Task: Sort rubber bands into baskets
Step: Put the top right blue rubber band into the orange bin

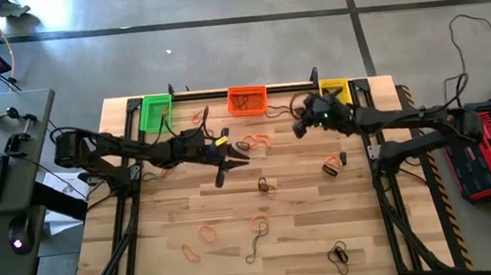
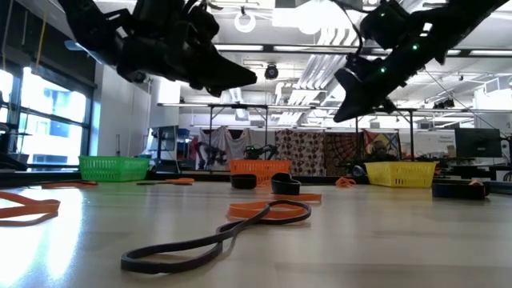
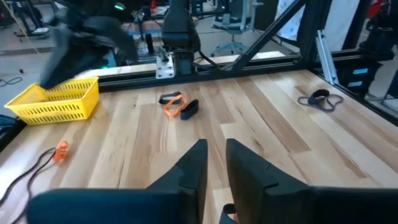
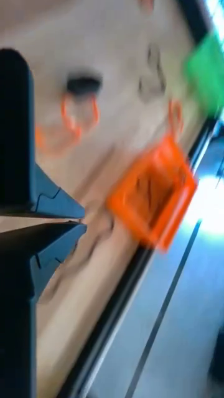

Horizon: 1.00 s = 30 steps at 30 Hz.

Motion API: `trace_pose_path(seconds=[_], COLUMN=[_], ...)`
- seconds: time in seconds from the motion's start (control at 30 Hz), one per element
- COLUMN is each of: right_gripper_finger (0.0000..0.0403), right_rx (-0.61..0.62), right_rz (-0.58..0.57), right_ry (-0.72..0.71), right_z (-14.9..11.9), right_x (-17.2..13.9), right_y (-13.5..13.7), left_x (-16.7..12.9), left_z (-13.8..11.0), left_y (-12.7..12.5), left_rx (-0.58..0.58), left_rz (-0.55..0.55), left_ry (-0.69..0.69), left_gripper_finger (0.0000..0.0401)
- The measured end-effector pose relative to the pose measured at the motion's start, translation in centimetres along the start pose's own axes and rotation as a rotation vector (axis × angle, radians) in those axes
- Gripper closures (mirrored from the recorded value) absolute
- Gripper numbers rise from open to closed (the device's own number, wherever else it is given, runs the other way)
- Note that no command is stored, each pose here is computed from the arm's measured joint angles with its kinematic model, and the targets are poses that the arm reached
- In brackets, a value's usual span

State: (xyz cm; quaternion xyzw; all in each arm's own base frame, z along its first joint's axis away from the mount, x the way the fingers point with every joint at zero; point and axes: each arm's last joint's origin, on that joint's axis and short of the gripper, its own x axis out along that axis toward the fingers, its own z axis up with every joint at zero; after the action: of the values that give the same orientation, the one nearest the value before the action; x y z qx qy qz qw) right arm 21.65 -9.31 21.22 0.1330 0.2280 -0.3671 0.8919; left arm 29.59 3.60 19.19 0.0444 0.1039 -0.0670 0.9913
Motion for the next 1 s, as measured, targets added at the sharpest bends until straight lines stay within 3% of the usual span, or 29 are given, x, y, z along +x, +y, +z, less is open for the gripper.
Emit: trace_pose_path(seconds=[0.13,0.27,0.5,1.0], right_gripper_finger=[0.0401,0.0398,0.0398,0.0398], right_rx=[0.029,0.037,-0.005,-0.067], right_rz=[0.136,0.188,0.171,0.288], right_ry=[-0.066,-0.086,-0.119,-0.125], right_z=[-1.4,-2.6,-3.4,-4.3], right_x=[-0.2,-0.6,-1.2,-2.7], right_y=[1.3,2.2,3.3,5.7], left_x=[-0.1,-0.1,-0.1,0.2], left_z=[0.0,0.0,0.1,0.1], left_y=[0.5,0.5,0.5,0.4], left_rx=[-0.003,-0.005,0.001,0.028], left_rz=[0.016,0.016,0.016,-0.039], left_ry=[-0.003,-0.003,-0.016,-0.058], left_gripper_finger=[0.0382,0.0398,0.0401,0.0401])
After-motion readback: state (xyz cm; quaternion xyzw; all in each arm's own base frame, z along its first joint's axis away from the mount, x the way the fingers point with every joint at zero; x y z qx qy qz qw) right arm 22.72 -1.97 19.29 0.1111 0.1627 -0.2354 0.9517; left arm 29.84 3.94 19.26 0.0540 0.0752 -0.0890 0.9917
